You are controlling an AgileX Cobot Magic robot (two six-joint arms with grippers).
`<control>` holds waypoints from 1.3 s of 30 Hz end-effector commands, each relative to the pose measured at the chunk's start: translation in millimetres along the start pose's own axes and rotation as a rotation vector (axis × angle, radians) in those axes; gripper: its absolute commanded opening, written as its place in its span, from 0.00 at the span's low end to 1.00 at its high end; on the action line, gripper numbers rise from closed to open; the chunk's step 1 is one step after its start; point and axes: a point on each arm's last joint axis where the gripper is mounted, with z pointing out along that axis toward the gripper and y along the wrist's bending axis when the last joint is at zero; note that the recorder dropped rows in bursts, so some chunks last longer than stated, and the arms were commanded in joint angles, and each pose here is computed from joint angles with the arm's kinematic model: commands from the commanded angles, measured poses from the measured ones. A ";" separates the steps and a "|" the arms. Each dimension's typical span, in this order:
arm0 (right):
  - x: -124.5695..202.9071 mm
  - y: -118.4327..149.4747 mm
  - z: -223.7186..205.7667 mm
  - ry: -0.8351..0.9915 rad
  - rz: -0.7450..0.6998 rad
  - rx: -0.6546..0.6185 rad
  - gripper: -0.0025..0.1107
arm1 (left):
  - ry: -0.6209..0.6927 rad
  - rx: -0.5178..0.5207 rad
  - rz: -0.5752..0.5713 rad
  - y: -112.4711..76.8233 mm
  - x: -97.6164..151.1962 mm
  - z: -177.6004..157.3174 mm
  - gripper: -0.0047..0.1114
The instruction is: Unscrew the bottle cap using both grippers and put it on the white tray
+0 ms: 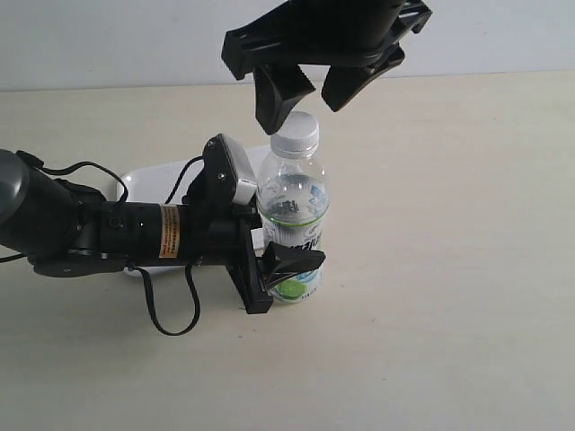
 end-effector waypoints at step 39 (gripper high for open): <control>-4.0 -0.4 9.5 0.013 -0.001 0.005 0.59 | 0.002 -0.006 0.002 0.6 -2.8 -0.3 0.04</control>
